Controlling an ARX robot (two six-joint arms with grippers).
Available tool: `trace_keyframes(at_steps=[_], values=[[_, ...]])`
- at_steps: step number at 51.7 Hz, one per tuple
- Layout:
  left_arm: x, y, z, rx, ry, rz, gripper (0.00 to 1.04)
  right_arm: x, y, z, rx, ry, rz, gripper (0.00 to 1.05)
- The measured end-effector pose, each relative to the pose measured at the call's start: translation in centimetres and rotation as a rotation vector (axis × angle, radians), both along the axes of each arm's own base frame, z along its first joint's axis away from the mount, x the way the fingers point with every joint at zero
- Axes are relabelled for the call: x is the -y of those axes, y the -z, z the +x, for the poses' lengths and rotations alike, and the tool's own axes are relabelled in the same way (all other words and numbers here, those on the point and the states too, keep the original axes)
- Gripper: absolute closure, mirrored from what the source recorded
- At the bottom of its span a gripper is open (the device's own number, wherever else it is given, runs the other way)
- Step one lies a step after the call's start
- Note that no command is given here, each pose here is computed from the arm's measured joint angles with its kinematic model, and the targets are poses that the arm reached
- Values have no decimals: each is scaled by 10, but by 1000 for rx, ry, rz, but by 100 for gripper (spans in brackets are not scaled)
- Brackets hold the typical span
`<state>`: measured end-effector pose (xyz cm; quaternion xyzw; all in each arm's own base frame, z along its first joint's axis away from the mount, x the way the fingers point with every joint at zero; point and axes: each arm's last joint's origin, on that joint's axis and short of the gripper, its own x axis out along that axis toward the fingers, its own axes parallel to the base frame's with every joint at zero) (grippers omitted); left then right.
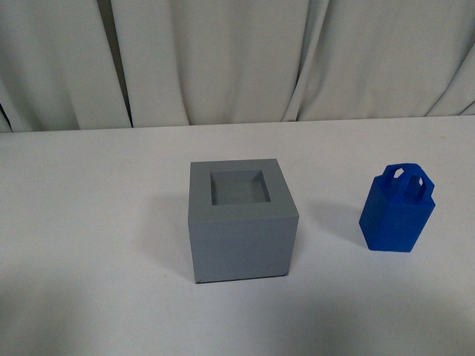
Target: Insert blue part into gray base
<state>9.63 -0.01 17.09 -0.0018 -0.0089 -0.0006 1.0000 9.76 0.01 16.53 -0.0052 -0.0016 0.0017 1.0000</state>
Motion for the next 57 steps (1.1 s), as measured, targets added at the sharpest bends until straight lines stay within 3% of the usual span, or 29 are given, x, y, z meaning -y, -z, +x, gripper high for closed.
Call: trace_keyframes(at_steps=[57], values=[[0,0,0,0,0,0,6,0,0,0,-7,-17,-3,7]])
